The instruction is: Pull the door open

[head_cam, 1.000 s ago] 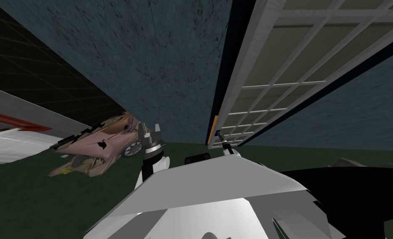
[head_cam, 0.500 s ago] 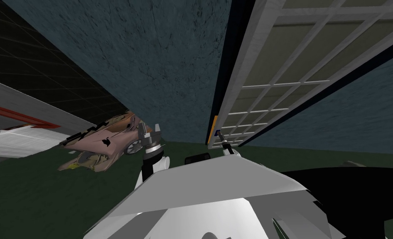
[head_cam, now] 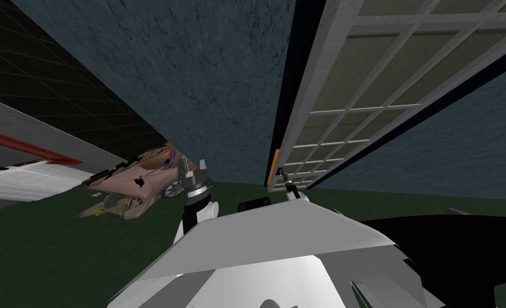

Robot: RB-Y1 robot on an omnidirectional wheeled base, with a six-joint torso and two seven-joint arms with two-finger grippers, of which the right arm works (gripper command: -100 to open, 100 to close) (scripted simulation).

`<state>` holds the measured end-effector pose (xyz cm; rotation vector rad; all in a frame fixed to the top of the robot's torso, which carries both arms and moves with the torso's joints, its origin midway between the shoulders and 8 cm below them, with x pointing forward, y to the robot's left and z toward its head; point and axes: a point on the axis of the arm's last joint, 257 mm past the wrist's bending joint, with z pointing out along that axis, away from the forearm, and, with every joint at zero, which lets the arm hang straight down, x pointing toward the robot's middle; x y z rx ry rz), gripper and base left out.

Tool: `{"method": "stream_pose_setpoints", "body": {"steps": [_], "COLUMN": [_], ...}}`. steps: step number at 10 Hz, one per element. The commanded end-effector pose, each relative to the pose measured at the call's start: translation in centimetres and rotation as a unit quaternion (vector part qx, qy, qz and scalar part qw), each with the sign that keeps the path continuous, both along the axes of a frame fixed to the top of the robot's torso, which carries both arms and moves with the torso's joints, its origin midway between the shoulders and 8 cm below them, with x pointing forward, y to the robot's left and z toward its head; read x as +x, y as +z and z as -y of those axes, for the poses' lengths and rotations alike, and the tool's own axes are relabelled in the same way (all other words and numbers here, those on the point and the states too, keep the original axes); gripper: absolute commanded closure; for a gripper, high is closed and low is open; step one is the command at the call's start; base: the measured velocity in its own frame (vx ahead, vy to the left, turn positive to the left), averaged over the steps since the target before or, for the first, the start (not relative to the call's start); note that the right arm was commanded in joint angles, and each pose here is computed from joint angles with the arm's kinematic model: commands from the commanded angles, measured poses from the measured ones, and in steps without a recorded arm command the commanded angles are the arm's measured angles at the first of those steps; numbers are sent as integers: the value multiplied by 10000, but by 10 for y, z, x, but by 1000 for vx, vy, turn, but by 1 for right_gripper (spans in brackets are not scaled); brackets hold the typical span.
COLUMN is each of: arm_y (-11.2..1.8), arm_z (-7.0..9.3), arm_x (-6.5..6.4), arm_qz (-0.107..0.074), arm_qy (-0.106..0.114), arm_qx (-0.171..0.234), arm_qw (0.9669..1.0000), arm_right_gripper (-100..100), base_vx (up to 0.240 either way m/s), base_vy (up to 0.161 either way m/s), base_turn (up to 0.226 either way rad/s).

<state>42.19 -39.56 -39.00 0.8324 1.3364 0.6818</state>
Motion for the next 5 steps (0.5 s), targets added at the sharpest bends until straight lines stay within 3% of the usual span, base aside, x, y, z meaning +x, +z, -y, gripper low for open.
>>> {"method": "stream_pose_setpoints", "body": {"steps": [1, 3, 5], "arm_y": [-3, -3, -3], "arm_z": [-15, -15, -15], "arm_x": [2, 3, 3], "arm_qz": [25, 63, 67], "arm_qy": [90, 86, 87], "arm_qx": [350, 635, 667], "arm_qw": [9993, 9979, 9977], "arm_right_gripper": [100, 100, 100], "base_vx": [-39, -31, -16], "base_vy": [-21, -12, -14], "base_turn": [66, 31, 8]}}
